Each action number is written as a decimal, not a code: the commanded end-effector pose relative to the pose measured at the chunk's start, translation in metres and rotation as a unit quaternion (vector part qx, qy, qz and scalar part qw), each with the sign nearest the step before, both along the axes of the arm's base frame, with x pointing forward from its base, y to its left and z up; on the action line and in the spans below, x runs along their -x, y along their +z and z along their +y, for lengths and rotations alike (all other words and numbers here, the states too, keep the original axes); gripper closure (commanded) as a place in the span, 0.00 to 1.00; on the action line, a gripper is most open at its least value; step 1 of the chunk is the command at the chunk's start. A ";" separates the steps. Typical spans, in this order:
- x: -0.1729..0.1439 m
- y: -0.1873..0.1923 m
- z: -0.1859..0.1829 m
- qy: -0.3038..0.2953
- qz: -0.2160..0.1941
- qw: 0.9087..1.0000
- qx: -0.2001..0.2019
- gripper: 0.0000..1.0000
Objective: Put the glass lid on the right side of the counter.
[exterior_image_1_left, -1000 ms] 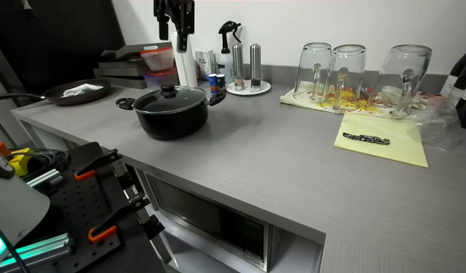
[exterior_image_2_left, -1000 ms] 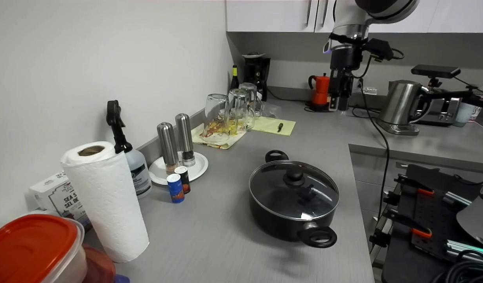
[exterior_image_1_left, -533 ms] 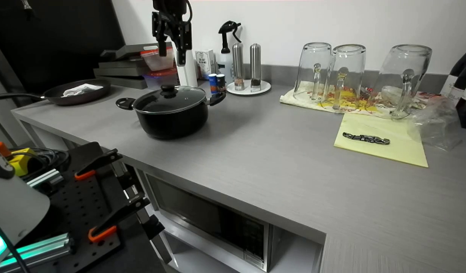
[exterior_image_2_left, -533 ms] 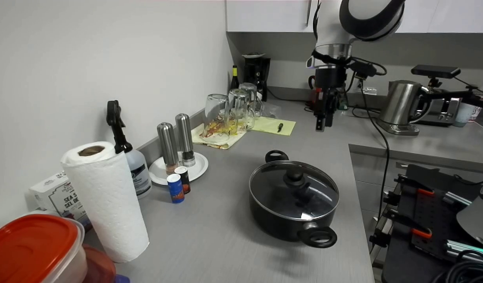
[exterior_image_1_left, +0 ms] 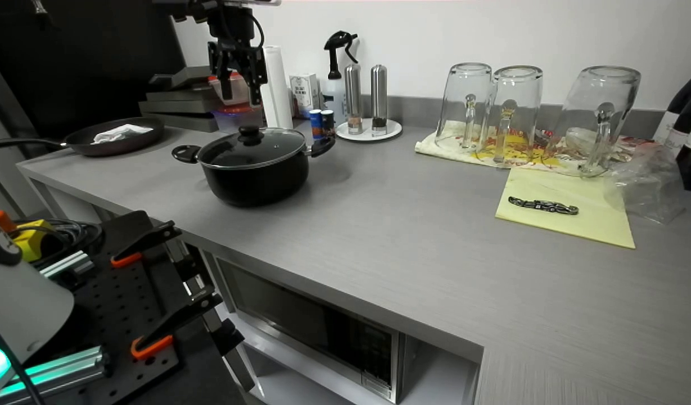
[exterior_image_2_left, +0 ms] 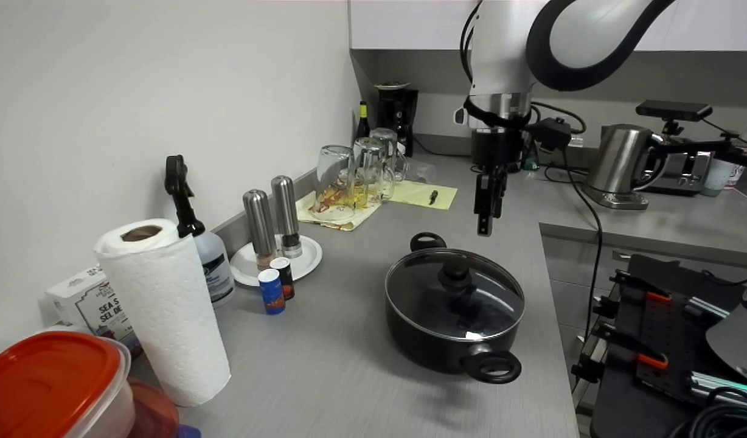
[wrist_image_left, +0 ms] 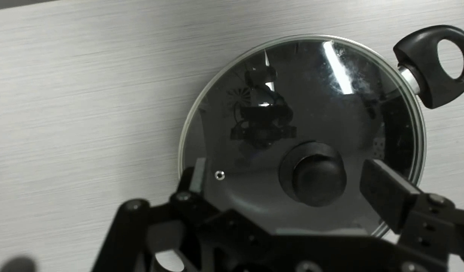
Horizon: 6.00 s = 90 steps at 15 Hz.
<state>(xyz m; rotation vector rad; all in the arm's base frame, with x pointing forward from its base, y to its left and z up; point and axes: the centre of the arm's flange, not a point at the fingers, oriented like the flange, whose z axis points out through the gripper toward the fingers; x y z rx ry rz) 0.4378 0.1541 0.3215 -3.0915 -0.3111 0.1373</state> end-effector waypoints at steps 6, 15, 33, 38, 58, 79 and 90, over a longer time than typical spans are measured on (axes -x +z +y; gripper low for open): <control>-0.002 -0.040 0.063 0.015 -0.043 0.996 0.072 0.00; -0.022 -0.073 0.079 0.012 -0.060 0.995 0.080 0.00; -0.024 -0.032 0.071 -0.016 -0.080 0.994 0.069 0.74; -0.023 0.017 0.061 -0.035 -0.124 0.990 0.063 0.74; -0.062 0.021 -0.187 -0.314 -0.107 0.939 0.089 0.74; -0.041 -0.155 -0.207 -0.430 -0.055 0.897 0.080 0.74; -0.042 -0.166 -0.208 -0.454 -0.049 0.887 0.063 0.24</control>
